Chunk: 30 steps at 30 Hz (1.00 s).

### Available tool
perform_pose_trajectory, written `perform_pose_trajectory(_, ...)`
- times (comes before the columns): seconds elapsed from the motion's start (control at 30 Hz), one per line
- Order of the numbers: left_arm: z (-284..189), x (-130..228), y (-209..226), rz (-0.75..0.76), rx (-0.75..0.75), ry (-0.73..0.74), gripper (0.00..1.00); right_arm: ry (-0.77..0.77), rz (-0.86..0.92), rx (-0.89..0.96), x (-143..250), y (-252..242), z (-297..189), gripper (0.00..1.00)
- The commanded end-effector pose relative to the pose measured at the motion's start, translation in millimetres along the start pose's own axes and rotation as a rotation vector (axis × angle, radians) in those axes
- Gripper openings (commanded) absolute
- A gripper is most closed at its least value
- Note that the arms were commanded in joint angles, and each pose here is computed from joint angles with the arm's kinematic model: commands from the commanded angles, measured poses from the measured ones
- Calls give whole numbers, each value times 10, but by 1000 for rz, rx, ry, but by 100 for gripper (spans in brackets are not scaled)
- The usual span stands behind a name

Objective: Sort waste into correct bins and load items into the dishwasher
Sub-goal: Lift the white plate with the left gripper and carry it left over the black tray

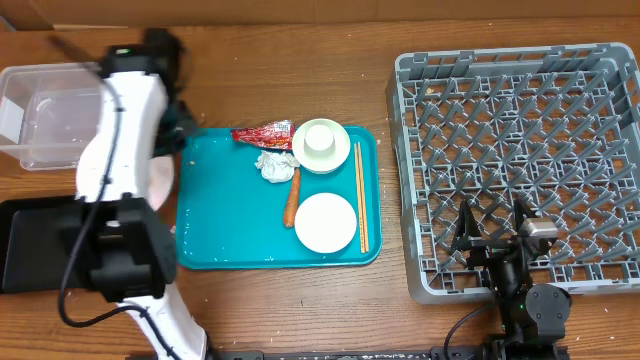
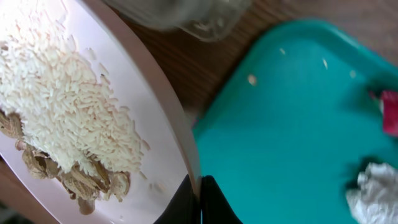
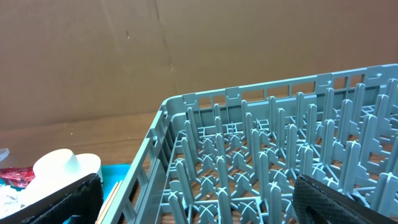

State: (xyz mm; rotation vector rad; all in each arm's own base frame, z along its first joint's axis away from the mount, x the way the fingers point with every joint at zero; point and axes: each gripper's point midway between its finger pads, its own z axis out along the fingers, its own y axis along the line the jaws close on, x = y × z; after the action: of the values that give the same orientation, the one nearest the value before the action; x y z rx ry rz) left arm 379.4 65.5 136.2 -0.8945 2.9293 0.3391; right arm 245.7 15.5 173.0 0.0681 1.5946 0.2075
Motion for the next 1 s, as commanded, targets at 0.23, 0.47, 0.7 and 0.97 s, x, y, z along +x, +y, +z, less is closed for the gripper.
perform_pose_trajectory(0.23, -17, -401, 713, -295, 147, -2, 4, -4, 0, 14, 18, -34, 1, 100)
perform_pose_trajectory(0.47, 68, -556, 1063, -398, 161, -22, 4, -4, 0, 14, 18, -34, 1, 100)
perform_pose_trajectory(0.7, 78, -683, 1157, -455, 298, -23, 4, -4, 0, 14, 18, -33, 1, 100)
perform_pose_trajectory(0.97, 124, -721, 1428, -492, 331, -25, 4, -4, 0, 14, 18, -34, 1, 100)
